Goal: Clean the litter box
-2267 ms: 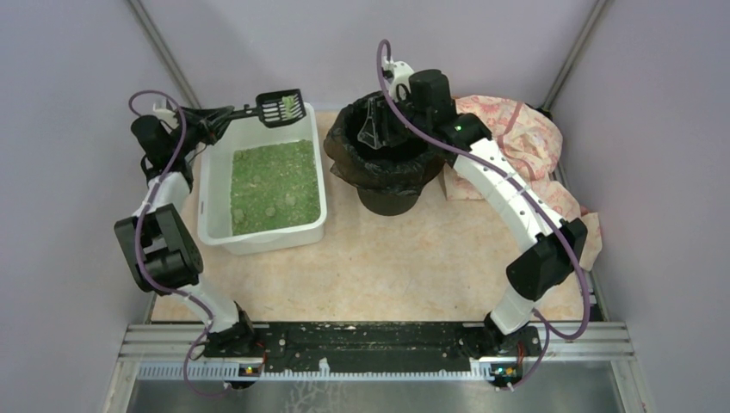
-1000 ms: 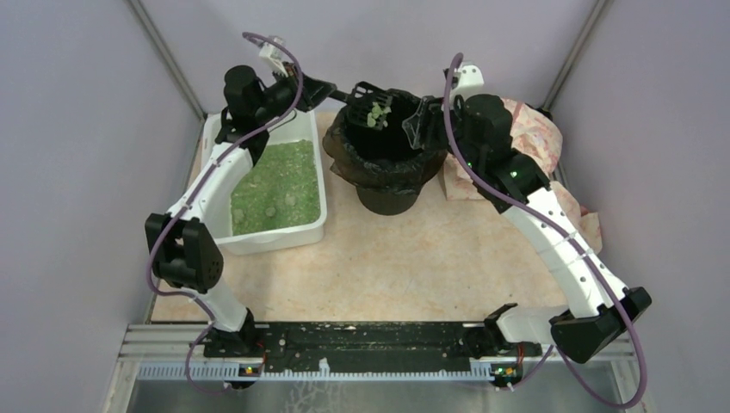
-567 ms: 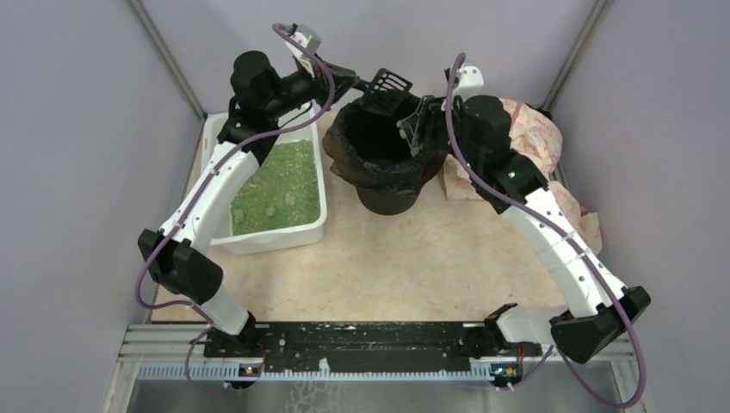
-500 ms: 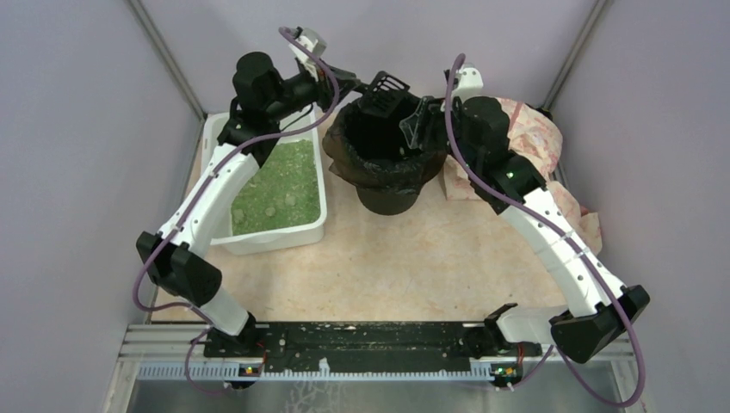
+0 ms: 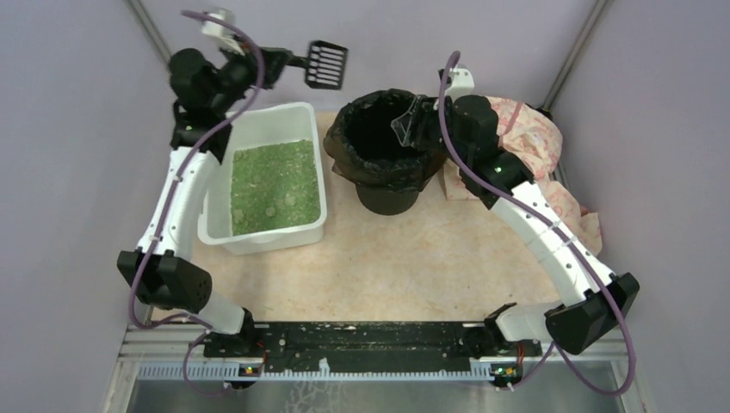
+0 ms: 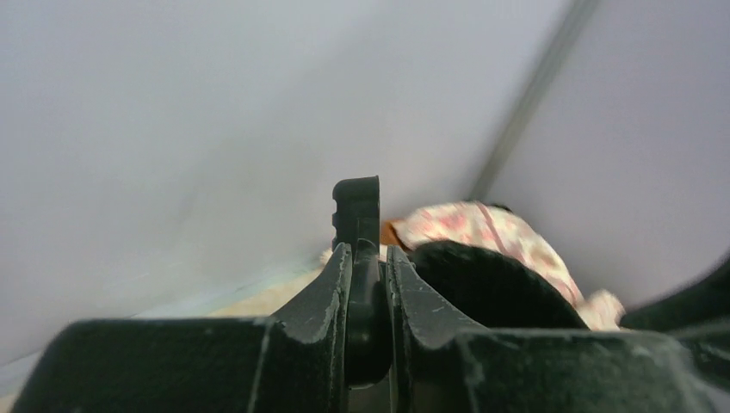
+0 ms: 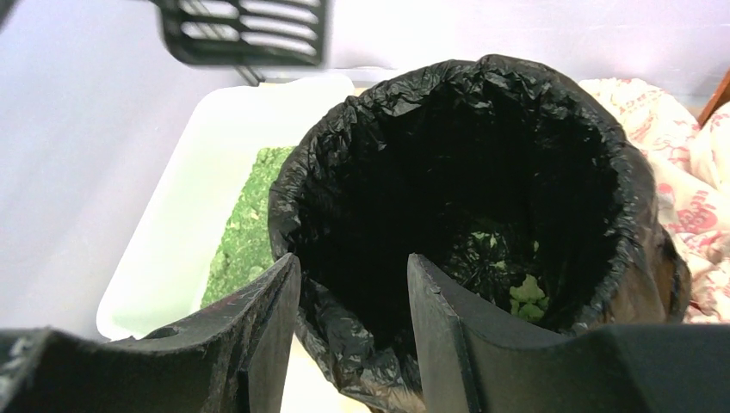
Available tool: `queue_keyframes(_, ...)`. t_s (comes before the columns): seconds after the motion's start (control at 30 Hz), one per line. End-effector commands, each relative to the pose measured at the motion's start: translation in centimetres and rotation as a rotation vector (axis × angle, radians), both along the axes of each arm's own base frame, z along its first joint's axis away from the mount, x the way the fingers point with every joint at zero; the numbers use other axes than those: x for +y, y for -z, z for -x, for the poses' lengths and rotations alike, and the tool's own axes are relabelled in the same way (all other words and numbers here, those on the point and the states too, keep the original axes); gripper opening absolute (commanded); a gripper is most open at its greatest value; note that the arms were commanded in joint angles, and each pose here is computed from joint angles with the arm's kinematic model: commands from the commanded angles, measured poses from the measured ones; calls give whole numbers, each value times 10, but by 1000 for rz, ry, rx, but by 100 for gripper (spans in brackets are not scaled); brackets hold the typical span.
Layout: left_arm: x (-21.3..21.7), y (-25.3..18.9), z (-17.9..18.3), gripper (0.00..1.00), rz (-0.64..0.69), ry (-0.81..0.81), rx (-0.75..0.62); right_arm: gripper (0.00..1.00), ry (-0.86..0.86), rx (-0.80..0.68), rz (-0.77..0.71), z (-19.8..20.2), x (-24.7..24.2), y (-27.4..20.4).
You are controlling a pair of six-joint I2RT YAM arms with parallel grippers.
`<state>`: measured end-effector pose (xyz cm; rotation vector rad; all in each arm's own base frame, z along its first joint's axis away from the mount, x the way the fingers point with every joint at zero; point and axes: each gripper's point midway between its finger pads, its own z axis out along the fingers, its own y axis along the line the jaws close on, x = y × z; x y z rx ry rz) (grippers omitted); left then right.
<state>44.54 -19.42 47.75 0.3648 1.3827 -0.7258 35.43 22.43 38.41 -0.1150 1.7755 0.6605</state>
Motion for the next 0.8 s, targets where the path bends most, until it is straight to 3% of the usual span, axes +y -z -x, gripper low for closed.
queue_keyframes(0.0,74,-65,14,0,229,-130,-48,49,-26,-41,-57,-6,9,-15)
queue_keyframes(0.13,134,-13,-9,0,96,-475,73,49,-41,-48,-41,-11,13,-16)
queue_keyframes(0.27,170,46,-10,0,40,-631,231,49,-76,-42,-17,-17,22,-14)
queue_keyframes(0.4,206,110,-6,0,-131,-815,410,49,-105,-25,-9,-22,31,-7)
queue_keyframes(0.53,231,167,6,0,-295,-924,544,49,-135,-11,-7,-25,39,0)
queue_keyframes(0.77,251,232,22,0,-433,-1011,758,49,-154,10,17,-29,44,12)
